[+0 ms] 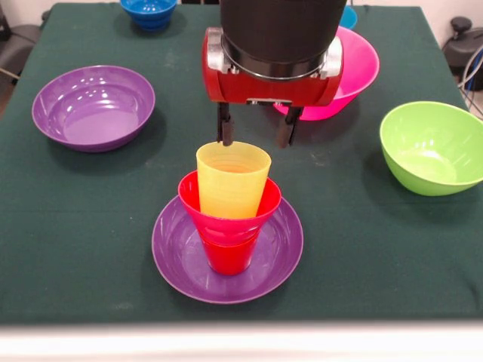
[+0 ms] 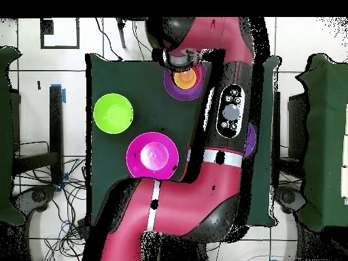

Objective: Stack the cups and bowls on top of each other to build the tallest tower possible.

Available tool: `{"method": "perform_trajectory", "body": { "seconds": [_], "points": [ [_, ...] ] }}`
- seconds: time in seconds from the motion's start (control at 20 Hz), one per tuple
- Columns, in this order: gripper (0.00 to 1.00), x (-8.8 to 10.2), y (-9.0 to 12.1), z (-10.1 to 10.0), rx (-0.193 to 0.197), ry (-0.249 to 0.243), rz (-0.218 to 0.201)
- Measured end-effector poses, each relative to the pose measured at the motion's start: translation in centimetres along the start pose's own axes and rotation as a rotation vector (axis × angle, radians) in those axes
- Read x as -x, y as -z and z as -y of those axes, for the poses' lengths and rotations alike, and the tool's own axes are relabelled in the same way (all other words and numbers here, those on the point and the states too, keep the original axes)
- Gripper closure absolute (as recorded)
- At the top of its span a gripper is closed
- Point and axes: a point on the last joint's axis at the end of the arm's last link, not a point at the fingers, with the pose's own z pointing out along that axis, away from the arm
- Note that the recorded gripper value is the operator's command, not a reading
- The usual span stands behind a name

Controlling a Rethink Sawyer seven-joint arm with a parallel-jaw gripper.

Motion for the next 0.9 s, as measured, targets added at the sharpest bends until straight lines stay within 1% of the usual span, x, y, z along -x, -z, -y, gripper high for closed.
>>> {"method": "perform_trajectory", "body": {
  "seconds": [0.2,0.25,0.35,0.4,0.45,0.55,0.6,0.8,0.85,0.9],
  "points": [
    [0.00,-0.4,0.8,-0.1,0.006,-0.001,-0.038],
    [0.00,-1.0,1.5,-0.4,0.004,0.002,-0.057],
    [0.00,-1.6,2.0,-0.7,0.001,0.007,-0.067],
    [0.00,-1.9,2.3,-0.9,-0.001,0.009,-0.066],
    [0.00,-2.7,2.8,-1.4,-0.007,0.015,-0.063],
    [0.00,-3.5,3.3,-2.1,-0.013,0.022,-0.045],
    [0.00,-4.5,3.8,-2.8,-0.026,0.031,-0.021],
    [0.00,-6.4,4.4,-4.8,-0.043,0.054,0.060],
    [0.00,-6.9,4.5,-5.5,-0.045,0.062,0.081],
    [0.00,-7.7,4.6,-6.9,-0.047,0.076,0.117]
  ]
}}
